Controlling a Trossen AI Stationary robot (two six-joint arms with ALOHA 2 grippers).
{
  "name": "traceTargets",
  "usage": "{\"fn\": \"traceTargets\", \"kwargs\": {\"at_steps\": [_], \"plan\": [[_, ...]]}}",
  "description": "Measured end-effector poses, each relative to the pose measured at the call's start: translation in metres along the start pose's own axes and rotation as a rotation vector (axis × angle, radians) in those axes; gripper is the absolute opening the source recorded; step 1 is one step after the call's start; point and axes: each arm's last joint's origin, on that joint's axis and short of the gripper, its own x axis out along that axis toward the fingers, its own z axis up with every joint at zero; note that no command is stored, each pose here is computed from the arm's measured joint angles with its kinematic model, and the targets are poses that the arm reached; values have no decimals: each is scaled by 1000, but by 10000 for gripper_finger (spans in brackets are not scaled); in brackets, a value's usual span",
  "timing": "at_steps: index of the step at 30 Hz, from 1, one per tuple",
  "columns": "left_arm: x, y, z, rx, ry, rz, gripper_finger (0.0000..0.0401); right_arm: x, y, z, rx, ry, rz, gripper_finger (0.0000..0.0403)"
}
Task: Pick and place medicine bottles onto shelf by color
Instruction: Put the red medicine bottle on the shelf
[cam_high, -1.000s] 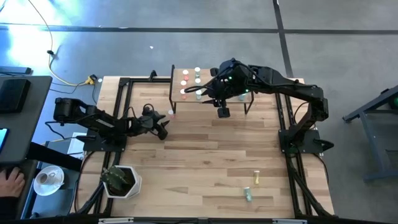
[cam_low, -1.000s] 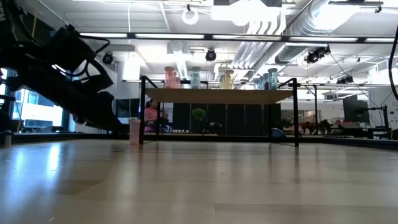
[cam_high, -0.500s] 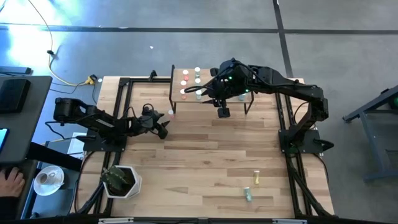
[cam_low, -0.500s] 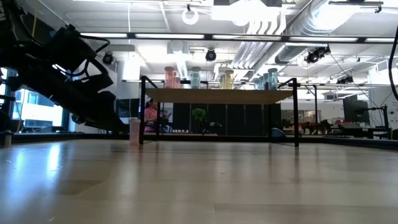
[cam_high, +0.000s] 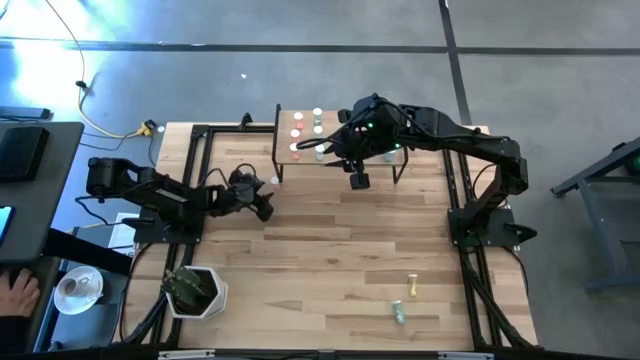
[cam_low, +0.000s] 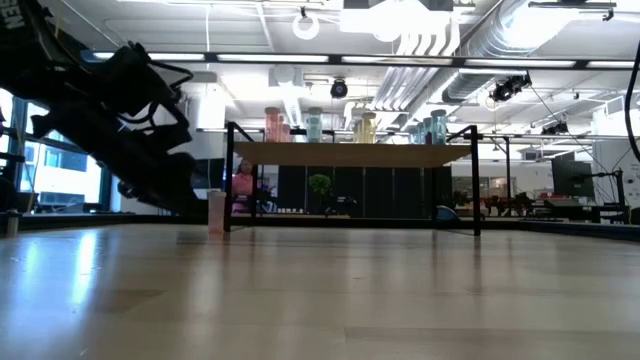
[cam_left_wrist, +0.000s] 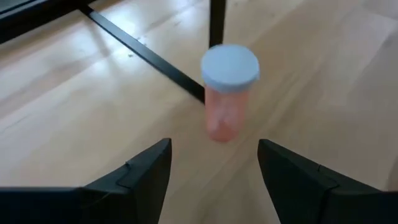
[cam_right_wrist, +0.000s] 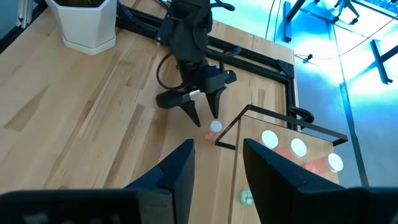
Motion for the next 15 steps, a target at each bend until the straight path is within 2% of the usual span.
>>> {"fn": "traceTargets", "kwargs": {"at_steps": [15], "plan": [[4, 7, 5, 7, -5, -24, 228, 0, 0, 0, 0, 1, -1, 129]]}}
